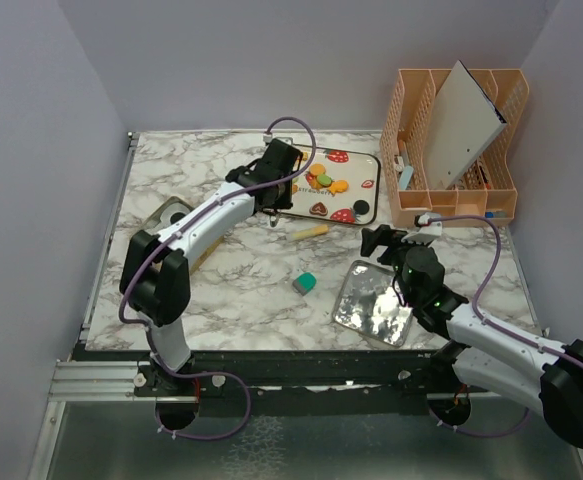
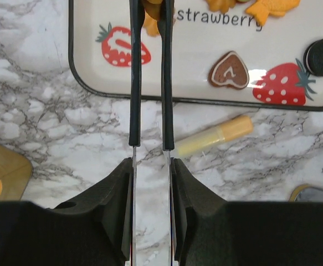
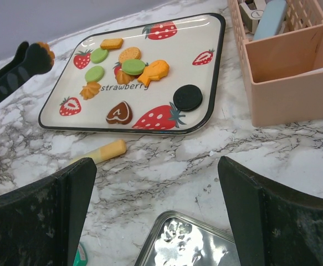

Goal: Pack the cookies

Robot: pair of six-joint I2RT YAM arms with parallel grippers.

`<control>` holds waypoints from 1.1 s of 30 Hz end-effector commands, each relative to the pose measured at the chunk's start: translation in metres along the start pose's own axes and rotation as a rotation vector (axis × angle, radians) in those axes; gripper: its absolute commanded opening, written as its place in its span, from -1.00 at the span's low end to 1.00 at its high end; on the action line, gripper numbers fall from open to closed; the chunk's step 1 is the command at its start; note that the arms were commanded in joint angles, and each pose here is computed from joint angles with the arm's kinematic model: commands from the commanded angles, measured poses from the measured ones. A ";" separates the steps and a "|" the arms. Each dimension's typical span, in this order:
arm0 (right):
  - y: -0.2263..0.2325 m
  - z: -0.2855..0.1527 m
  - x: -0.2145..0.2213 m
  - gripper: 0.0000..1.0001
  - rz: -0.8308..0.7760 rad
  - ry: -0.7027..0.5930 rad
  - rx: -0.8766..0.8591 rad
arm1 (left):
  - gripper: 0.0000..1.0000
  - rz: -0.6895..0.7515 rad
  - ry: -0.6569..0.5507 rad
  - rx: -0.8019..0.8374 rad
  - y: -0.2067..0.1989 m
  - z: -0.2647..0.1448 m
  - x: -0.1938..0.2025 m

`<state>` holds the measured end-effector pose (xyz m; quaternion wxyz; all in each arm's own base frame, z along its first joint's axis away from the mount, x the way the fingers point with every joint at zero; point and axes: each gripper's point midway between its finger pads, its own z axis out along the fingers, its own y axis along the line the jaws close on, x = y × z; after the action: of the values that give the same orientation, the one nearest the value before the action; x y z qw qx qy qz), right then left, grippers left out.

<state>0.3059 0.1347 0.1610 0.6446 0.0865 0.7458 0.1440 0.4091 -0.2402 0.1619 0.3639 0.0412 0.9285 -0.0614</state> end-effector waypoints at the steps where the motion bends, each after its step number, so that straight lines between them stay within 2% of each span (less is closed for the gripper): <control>1: -0.003 -0.001 -0.005 0.99 0.017 -0.023 0.011 | -1.00 -0.058 -0.003 0.055 0.005 -0.035 0.013; 6: -0.002 -0.002 -0.006 0.99 0.021 -0.027 0.005 | -1.00 -0.114 -0.032 0.007 0.033 -0.069 0.029; 13: -0.002 -0.002 -0.005 0.99 0.022 -0.022 0.002 | -1.00 -0.264 -0.042 -0.023 0.077 -0.109 0.050; 19: -0.001 -0.002 -0.006 0.99 0.026 -0.025 -0.003 | -1.00 -0.400 -0.026 -0.038 0.107 -0.123 0.077; 29: 0.000 -0.002 -0.005 0.99 0.028 -0.022 -0.005 | -1.00 -0.532 0.102 -0.187 0.138 -0.136 0.120; 33: 0.000 -0.001 -0.004 0.99 0.029 -0.018 -0.007 | -1.00 -0.597 0.105 -0.267 0.150 -0.147 0.132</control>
<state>0.3052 0.1346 0.1660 0.6484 0.0914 0.7406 0.1507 0.2543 -0.0836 0.1644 0.2949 -0.2177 0.9279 -0.0678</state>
